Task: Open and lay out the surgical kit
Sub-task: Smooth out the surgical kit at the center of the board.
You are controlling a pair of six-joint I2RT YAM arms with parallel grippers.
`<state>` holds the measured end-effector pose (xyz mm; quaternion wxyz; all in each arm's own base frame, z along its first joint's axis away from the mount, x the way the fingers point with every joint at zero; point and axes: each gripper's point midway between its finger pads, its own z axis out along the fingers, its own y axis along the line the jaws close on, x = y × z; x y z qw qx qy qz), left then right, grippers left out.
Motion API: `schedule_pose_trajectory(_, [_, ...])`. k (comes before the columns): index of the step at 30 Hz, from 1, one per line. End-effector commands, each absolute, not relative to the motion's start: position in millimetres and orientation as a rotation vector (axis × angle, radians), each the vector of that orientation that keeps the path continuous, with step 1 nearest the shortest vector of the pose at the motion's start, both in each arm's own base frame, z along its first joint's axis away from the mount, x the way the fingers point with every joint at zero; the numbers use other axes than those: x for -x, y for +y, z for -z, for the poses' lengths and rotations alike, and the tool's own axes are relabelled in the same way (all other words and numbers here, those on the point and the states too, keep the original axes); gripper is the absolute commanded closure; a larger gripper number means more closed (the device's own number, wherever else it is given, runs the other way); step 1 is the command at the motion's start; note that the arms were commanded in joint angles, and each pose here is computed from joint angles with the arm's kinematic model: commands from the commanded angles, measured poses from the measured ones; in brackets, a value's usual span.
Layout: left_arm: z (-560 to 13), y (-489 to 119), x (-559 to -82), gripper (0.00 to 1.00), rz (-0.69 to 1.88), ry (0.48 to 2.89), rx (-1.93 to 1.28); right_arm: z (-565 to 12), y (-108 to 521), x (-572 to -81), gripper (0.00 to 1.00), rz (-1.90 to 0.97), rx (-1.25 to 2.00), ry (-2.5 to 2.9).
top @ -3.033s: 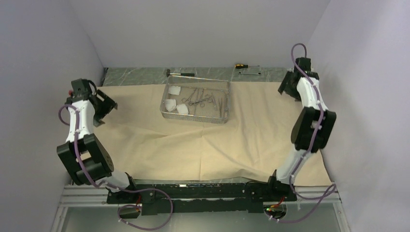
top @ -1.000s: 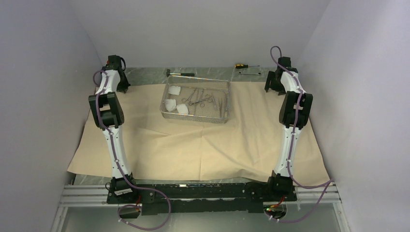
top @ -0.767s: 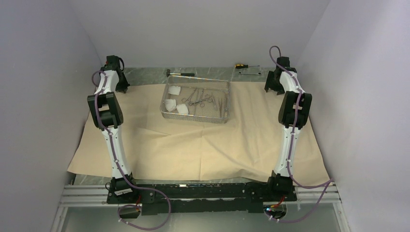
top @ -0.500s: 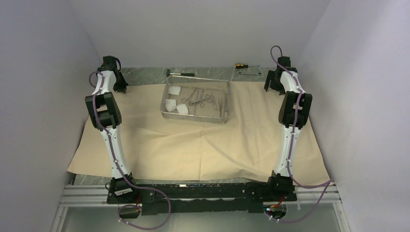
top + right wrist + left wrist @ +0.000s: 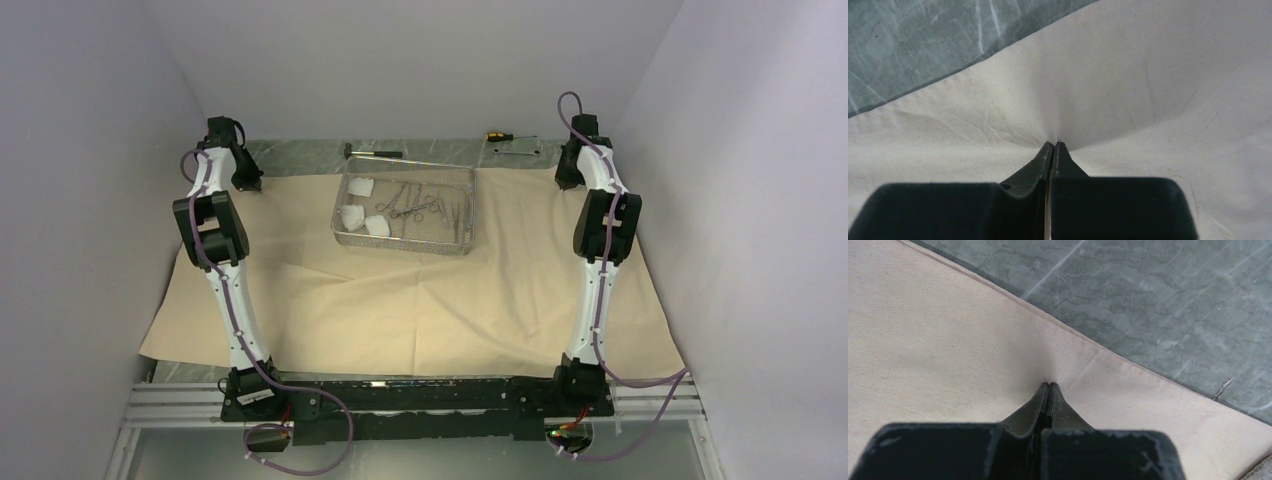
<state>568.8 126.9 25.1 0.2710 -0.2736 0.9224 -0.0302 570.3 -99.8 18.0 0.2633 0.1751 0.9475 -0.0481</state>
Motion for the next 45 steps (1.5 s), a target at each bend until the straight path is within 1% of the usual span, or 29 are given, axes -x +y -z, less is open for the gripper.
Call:
schedule_pose_trajectory(1, [34, 105, -554, 1.00, 0.180, 2.602, 0.770, 26, -110, -554, 1.00, 0.202, -0.530, 2.653])
schedule_pose_trajectory(7, [26, 109, -578, 1.00, 0.194, 2.519, 0.764, 3, -125, -581, 1.00, 0.248, -0.624, 2.482])
schedule_pose_trajectory(13, [17, 115, -605, 1.00, 0.203, 2.423, 0.773, -19, -129, -613, 1.00, 0.187, -0.696, 2.317])
schedule_pose_trajectory(16, [13, 126, -611, 1.00, 0.159, 2.384, 0.799, -23, -130, -624, 1.00, 0.171, -0.707, 2.278])
schedule_pose_trajectory(32, [-11, 188, -637, 1.00, 0.129, 2.143, 0.980, -33, -163, -651, 1.00, 0.116, -0.864, 2.079])
schedule_pose_trajectory(37, [-16, 202, -639, 1.00, 0.131, 2.098, 1.013, -34, -170, -650, 1.00, 0.103, -0.886, 2.071])
schedule_pose_trajectory(42, [-18, 200, -640, 1.00, 0.161, 2.106, 0.979, -38, -164, -643, 1.00, 0.087, -0.829, 2.115])
schedule_pose_trajectory(43, [-18, 199, -639, 1.00, 0.176, 2.116, 0.975, -41, -162, -639, 0.91, 0.089, -0.818, 2.129])
schedule_pose_trajectory(44, [-20, 199, -638, 0.94, 0.187, 2.120, 0.971, -44, -162, -636, 0.79, 0.094, -0.808, 2.142])
schedule_pose_trajectory(45, [-22, 198, -636, 0.85, 0.194, 2.128, 0.961, -49, -161, -632, 0.69, 0.102, -0.798, 2.154])
